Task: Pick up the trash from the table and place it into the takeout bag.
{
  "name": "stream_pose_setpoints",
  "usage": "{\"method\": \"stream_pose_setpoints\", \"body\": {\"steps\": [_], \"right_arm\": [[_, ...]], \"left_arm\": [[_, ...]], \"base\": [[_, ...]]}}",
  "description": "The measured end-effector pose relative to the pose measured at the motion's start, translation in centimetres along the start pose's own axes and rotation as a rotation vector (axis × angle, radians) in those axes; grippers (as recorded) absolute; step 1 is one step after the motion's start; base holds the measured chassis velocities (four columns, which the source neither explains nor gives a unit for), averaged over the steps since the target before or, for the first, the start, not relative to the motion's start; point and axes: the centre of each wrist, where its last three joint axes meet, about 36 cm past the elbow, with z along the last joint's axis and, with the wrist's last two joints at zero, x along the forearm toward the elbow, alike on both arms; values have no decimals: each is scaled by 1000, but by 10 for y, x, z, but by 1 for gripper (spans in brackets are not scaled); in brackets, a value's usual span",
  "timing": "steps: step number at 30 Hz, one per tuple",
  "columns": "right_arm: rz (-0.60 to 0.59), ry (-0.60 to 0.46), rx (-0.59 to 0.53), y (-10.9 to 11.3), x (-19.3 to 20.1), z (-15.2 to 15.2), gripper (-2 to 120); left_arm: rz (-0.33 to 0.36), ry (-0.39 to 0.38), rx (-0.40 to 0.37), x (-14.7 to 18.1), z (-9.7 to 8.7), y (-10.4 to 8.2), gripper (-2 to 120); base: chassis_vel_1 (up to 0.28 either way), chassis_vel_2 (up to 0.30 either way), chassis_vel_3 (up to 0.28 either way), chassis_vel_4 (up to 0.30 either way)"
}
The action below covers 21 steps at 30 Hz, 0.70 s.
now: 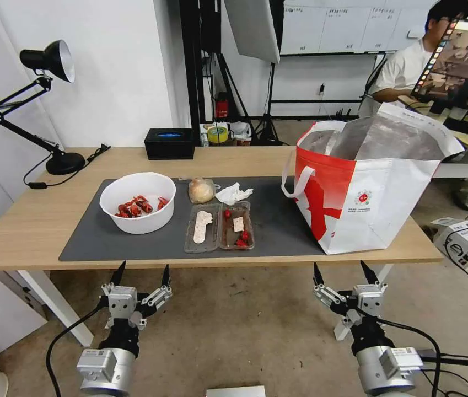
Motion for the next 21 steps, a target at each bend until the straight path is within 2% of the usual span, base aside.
{"method": "stream_pose_setpoints", "body": {"steps": [21], "right_arm": [[0,0,0,0,0,0,100]], "left_arm": [[0,0,0,0,0,0,100]], "base": [[0,0,0,0]]}}
